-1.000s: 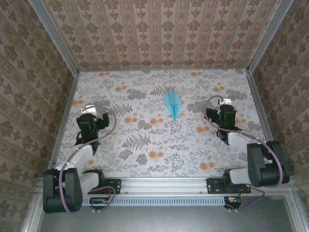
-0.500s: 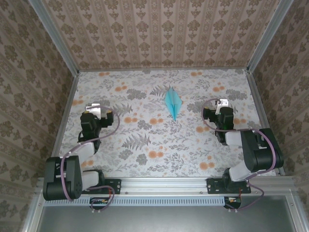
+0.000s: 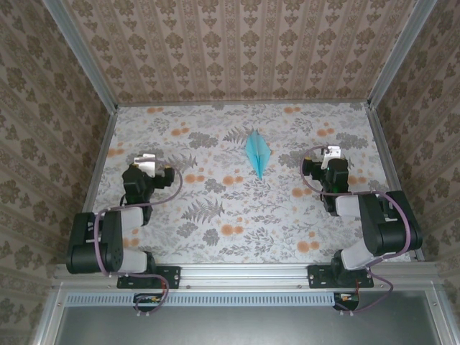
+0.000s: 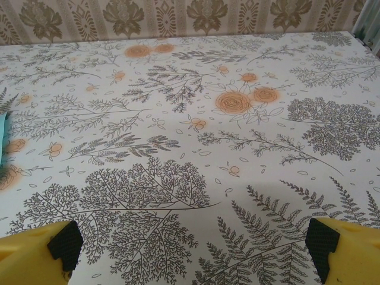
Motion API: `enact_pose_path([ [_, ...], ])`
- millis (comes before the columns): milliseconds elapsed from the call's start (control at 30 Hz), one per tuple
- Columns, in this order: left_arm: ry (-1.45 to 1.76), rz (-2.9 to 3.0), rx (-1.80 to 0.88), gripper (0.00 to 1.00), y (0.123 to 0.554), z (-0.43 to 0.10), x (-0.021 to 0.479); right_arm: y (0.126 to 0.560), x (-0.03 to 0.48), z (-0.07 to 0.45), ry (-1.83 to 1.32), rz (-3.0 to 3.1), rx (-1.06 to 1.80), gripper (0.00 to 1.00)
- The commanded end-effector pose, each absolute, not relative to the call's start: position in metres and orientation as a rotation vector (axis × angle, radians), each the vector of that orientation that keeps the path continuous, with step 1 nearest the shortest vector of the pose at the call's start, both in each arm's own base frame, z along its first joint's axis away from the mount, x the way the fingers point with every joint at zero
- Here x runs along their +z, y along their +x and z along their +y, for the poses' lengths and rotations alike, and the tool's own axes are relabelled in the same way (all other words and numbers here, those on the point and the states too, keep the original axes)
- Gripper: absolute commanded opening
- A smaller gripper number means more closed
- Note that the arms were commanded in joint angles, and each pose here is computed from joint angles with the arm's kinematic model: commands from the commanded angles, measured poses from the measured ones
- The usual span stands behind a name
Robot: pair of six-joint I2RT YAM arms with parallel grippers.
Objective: Fold a paper plane with a square sheet of paper (fold left side to right side)
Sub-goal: Reset both arms
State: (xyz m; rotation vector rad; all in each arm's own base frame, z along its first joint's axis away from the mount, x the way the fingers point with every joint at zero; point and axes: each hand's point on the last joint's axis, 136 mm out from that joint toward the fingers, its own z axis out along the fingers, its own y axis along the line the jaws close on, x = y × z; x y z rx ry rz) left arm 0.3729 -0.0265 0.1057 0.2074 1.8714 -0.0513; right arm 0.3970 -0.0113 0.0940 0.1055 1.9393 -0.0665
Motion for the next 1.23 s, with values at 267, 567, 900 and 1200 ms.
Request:
enact_pose_path([
  [267, 0.108, 1.925, 0.019, 1.0, 0.4, -0.005, 0.095, 0.399, 0.098, -0.009, 0.083, 1.918, -0.053, 1.0],
  [567, 0.113, 1.934, 0.034, 1.0, 0.4, -0.006, 0.093, 0.399, 0.098, -0.009, 0.083, 1.918, -0.054, 1.0],
  [900, 0.114, 1.933, 0.034, 1.0, 0.4, -0.006, 0.094, 0.399, 0.098, -0.009, 0.083, 1.918, -0.053, 1.0],
  [1200, 0.113, 1.934, 0.034, 1.0, 0.4, -0.006, 0.094, 0.399, 0.098, -0.008, 0.08, 1.918, -0.056, 1.0],
])
